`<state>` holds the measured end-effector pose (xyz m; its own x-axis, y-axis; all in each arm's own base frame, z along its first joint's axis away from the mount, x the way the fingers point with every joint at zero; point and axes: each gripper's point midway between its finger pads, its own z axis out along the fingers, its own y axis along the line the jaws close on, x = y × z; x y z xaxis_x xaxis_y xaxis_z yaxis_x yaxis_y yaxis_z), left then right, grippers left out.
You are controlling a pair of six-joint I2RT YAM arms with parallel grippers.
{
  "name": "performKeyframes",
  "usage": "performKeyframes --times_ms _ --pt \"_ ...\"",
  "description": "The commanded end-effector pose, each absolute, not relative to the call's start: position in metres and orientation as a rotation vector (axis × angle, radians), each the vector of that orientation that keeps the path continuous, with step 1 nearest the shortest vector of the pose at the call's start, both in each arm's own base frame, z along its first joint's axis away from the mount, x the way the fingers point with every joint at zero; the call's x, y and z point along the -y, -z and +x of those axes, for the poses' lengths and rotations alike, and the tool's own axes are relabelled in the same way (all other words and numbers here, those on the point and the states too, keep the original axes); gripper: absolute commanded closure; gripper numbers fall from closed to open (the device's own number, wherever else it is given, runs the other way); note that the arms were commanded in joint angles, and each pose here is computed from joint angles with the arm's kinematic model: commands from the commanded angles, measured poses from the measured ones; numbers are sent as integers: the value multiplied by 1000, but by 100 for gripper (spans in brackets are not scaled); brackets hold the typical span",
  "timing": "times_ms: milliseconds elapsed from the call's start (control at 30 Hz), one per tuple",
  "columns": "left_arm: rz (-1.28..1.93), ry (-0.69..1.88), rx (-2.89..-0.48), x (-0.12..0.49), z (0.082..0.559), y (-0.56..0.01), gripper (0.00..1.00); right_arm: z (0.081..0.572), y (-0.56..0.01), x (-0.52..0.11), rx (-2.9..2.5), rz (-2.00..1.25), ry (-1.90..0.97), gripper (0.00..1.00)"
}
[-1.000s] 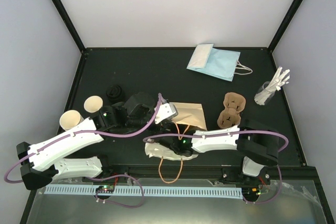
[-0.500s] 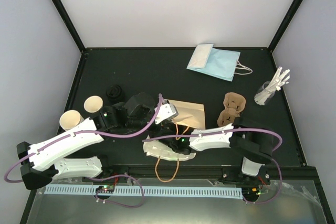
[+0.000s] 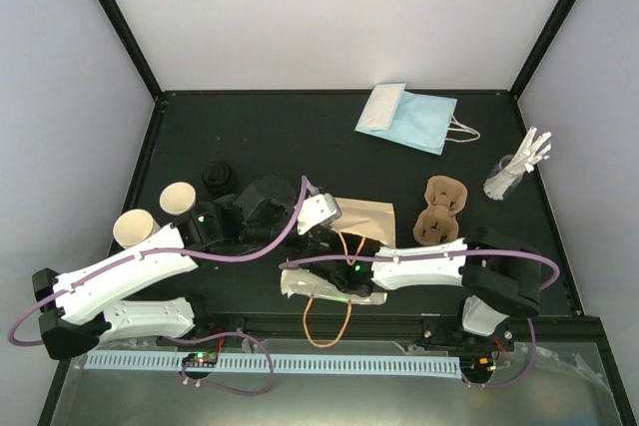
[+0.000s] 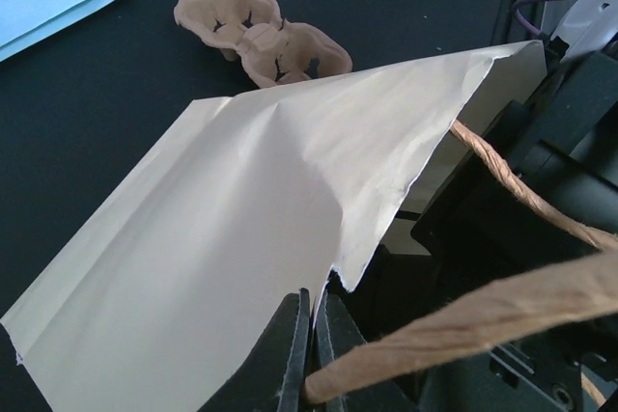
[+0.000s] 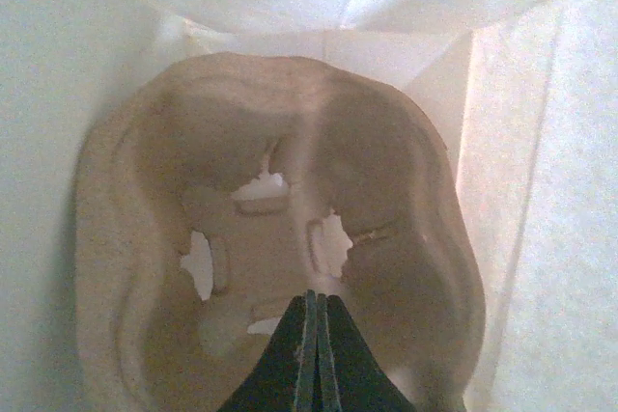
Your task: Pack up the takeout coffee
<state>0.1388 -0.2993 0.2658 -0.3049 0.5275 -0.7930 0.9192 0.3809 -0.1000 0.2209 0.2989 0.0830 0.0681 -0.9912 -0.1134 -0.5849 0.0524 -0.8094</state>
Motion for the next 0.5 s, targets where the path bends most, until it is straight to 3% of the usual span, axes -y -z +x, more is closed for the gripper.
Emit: performKeyframes --times_ms 0,467 --pt "1275 772 -2013 297 127 -262 98 232 -106 -294 -1595 -1504 730 99" --pt "1268 804 -2013 297 123 -266 98 250 -83 -291 -1602 -1530 778 99"
